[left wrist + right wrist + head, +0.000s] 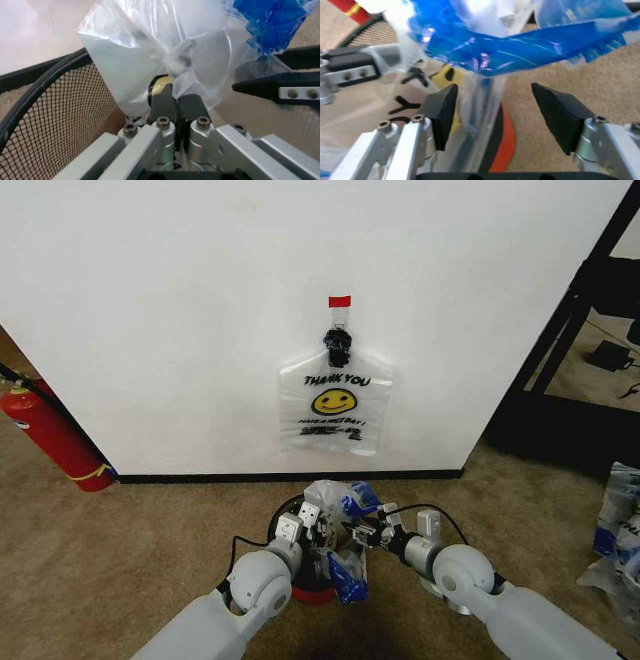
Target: Pick up the garbage bag from the wall and place it over the trash bin.
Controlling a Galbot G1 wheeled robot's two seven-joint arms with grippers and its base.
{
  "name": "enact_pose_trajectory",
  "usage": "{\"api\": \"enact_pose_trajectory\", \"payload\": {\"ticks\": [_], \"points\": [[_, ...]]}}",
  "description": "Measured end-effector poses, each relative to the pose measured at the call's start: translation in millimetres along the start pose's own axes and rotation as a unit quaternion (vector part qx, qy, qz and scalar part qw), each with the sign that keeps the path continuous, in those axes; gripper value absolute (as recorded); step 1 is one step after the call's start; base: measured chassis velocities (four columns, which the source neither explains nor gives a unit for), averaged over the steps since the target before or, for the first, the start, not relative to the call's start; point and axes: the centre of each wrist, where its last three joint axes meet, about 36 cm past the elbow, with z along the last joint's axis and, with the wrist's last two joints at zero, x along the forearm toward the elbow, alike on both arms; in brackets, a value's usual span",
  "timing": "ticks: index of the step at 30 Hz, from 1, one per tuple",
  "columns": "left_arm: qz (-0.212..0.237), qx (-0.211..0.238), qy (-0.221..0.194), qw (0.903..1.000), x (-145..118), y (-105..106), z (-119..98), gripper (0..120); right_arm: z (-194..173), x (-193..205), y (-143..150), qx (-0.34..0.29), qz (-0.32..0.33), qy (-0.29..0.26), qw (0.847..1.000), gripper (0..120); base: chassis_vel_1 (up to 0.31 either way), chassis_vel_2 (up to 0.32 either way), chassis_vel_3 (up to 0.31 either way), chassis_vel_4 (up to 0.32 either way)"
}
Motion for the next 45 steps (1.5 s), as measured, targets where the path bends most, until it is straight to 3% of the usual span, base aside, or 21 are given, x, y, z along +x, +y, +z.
{"api": "enact_pose_trajectory", "payload": {"ticks": [5, 16, 24, 30, 33, 36, 45], "points": [[0.001, 0.004, -0.004, 1.0000, 5, -1, 0, 0, -6, -4, 8, -0.005, 0.010, 0.034, 0.999, 38, 0.000, 0.000, 0.000, 0.000], [-0.003, 0.011, -0.005, 0.9999, 17, 2, 5, 0, -1, -8, 22, -0.025, -0.003, 0.044, 0.999, 2, 0.000, 0.000, 0.000, 0.000], [0.009, 0.018, -0.015, 0.9997, 37, -5, 8, 0, 3, 7, 43, -0.043, 0.018, 0.001, 0.999, 2, 0.000, 0.000, 0.000, 0.000], [0.031, 0.042, -0.041, 0.9978, 66, -19, 9, 0, 28, 34, 79, -0.106, 0.066, -0.111, 0.986, 2, 0.000, 0.000, 0.000, 0.000], [0.024, 0.041, -0.070, 0.9964, 69, -21, 11, 0, 42, 45, 83, -0.122, 0.077, -0.119, 0.982, 2, 0.000, 0.000, 0.000, 0.000], [-0.002, 0.012, -0.106, 0.9943, 68, -12, 14, 0, 61, 68, 84, -0.134, 0.095, -0.122, 0.979, 2, 0.000, 0.000, 0.000, 0.000], [-0.023, -0.013, -0.112, 0.9933, 83, 7, 4, 0, 69, 100, 91, -0.171, 0.127, -0.172, 0.962, 2, 0.000, 0.000, 0.000, 0.000]]}}
